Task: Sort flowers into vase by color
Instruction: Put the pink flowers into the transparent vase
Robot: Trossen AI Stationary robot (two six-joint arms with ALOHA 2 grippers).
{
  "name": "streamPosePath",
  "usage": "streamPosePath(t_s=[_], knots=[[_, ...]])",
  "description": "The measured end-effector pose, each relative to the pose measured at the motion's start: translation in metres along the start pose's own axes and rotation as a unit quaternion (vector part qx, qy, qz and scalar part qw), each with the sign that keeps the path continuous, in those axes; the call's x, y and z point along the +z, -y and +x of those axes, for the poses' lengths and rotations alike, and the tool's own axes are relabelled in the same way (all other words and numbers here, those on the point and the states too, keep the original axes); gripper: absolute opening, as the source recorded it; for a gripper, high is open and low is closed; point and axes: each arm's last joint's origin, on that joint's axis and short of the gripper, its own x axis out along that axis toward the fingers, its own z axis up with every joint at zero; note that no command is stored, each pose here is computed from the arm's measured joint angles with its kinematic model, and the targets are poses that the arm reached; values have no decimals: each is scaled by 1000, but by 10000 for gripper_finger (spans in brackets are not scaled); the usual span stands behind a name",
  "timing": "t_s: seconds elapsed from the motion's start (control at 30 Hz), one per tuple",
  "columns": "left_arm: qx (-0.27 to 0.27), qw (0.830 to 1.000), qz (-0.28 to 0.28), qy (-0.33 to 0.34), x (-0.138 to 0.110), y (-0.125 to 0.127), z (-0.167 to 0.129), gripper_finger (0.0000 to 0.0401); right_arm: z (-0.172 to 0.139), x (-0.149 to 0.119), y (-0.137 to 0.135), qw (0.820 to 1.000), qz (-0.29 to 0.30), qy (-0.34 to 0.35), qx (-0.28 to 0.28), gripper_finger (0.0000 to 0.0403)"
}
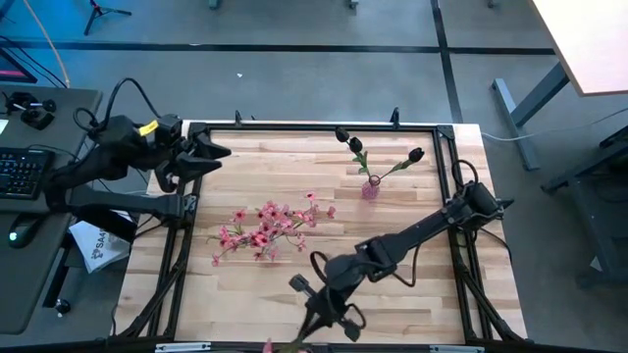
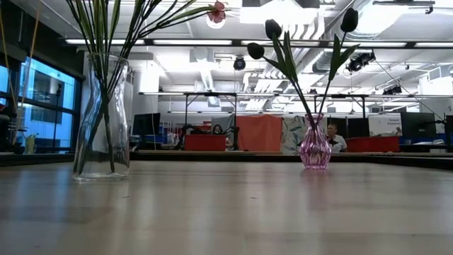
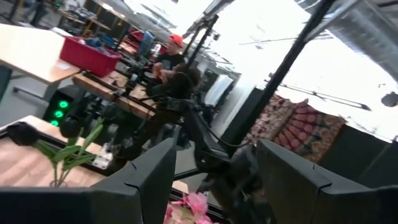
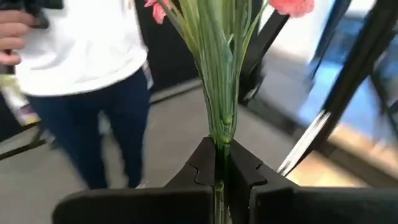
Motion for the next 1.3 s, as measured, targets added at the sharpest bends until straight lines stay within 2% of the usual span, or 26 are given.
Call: streamPosePath(t_s=[0.17,0.33,0.5,0.6,0.7,0.8,0.87,0.93,1.0,1.07,1.13,1.2,1.3], knots=[[16,1000,0,2,-2,0,5,211,-8,-12,-5,994,61,-83,38,1],[29,1000,-2,2,-5,0,10,211,-33,-13,-15,979,89,-170,74,0],[37,999,-2,5,-6,1,11,211,-65,-15,-33,953,141,-245,110,0],[45,999,4,11,-7,2,11,211,-84,-32,-56,933,187,-279,129,0],[49,999,9,16,-6,2,12,211,-110,-53,-80,919,243,-288,119,0],[53,998,14,18,-6,2,11,211,-131,-68,-96,930,277,-238,52,0],[55,998,17,19,-6,2,11,211,-137,-66,-99,955,267,-133,0,0],[59,998,18,22,-6,1,11,211,-137,-57,-96,975,211,15,-60,0],[62,998,18,23,-6,1,11,211,-137,-55,-91,975,138,118,-126,0],[63,998,18,24,-6,1,11,211,-134,-62,-82,971,63,152,-175,0],[63,998,18,24,-6,1,11,211,-127,-68,-68,965,33,169,-199,0],[63,998,18,24,-6,1,11,211,-117,-68,-52,961,11,190,-200,0],[65,997,18,25,-6,1,11,211,-96,-63,-29,962,-46,213,-167,0]])
